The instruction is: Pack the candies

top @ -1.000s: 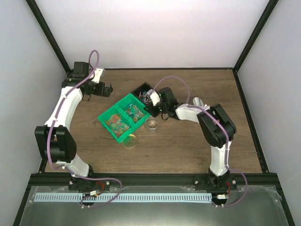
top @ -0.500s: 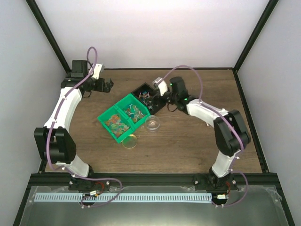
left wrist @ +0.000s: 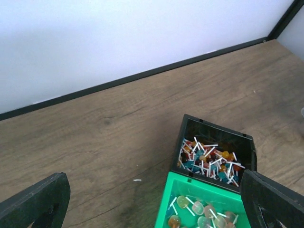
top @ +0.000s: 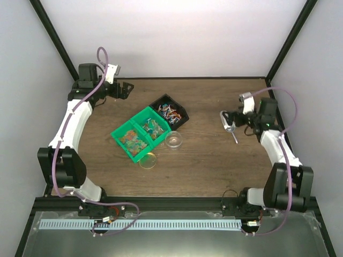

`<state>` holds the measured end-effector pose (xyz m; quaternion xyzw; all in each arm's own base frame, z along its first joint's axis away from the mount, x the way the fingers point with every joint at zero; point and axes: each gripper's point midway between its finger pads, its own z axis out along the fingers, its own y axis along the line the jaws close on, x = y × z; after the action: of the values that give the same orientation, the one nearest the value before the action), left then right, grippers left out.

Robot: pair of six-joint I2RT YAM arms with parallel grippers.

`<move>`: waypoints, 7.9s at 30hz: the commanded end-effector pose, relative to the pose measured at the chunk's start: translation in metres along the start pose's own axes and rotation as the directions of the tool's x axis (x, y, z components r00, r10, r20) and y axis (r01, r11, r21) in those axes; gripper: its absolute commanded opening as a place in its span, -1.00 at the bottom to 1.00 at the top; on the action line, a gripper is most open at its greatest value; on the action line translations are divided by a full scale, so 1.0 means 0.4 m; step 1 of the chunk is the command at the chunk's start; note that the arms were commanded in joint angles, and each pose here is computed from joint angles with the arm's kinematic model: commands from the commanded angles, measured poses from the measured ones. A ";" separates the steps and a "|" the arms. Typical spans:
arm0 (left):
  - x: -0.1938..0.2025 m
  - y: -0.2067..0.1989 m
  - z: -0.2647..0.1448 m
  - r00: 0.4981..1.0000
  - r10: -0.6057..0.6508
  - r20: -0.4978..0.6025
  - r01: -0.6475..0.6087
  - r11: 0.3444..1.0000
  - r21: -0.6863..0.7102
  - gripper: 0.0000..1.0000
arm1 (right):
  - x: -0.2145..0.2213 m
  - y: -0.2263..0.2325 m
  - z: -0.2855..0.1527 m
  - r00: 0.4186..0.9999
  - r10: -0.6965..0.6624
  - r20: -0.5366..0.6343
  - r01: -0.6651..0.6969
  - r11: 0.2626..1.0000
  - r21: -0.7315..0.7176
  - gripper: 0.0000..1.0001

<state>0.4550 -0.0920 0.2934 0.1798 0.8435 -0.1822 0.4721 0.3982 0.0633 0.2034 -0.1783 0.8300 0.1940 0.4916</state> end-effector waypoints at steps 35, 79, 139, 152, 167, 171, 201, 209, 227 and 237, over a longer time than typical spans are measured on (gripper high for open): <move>0.091 0.025 0.075 0.989 -0.021 -0.144 0.026 0.999 0.033 1.00 | 0.467 -0.186 0.024 0.929 -0.198 -0.312 0.233 0.969 0.077 -0.45; 0.385 -0.536 0.064 0.772 0.631 -0.081 -0.362 0.541 0.759 0.18 | 0.208 0.571 0.009 0.746 -0.659 -0.095 0.423 0.580 -0.696 -0.96; 0.267 -0.540 0.000 0.906 0.417 0.072 -0.304 0.524 0.796 -0.92 | 0.032 0.612 -0.055 0.865 -0.474 0.166 0.441 0.559 -0.703 -0.98; 0.199 -0.118 0.128 0.971 0.137 -0.194 -0.086 0.965 0.247 0.32 | -0.028 0.558 0.003 0.891 -0.446 0.089 0.415 0.715 -0.563 -0.99; 0.508 0.039 0.081 0.784 0.334 -0.524 -0.208 0.936 0.285 0.17 | 0.008 0.606 0.019 0.877 -0.478 0.046 0.412 0.700 -0.583 -0.99; 0.546 0.031 0.084 0.780 0.318 -0.539 -0.182 0.939 0.291 0.14 | 0.009 0.607 0.024 0.876 -0.482 0.036 0.412 0.704 -0.579 -0.99; 0.505 0.024 0.142 0.900 -0.067 -0.430 0.056 0.998 -0.038 -0.63 | 0.020 0.621 0.087 0.840 -0.543 -0.005 0.450 0.701 -0.553 -0.99; 0.541 -0.046 0.125 0.891 -0.082 -0.447 0.089 0.996 -0.005 -0.65 | 0.090 0.668 0.141 0.763 -0.635 -0.121 0.478 0.680 -0.556 -0.99; 0.560 -0.080 0.105 0.894 -0.132 -0.427 0.137 0.990 -0.020 -0.66 | 0.146 0.706 0.184 0.619 -0.734 -0.279 0.506 0.644 -0.573 -0.99; 0.545 -0.083 0.107 0.899 -0.153 -0.409 0.157 0.987 -0.022 -0.66 | 0.175 0.706 0.211 0.543 -0.724 -0.426 0.472 0.683 -0.557 -0.99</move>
<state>0.3608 -0.1046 0.0745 0.1470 0.9437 -0.1677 0.2442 0.2923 0.3425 0.1383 -0.6118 0.7558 0.1156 0.2030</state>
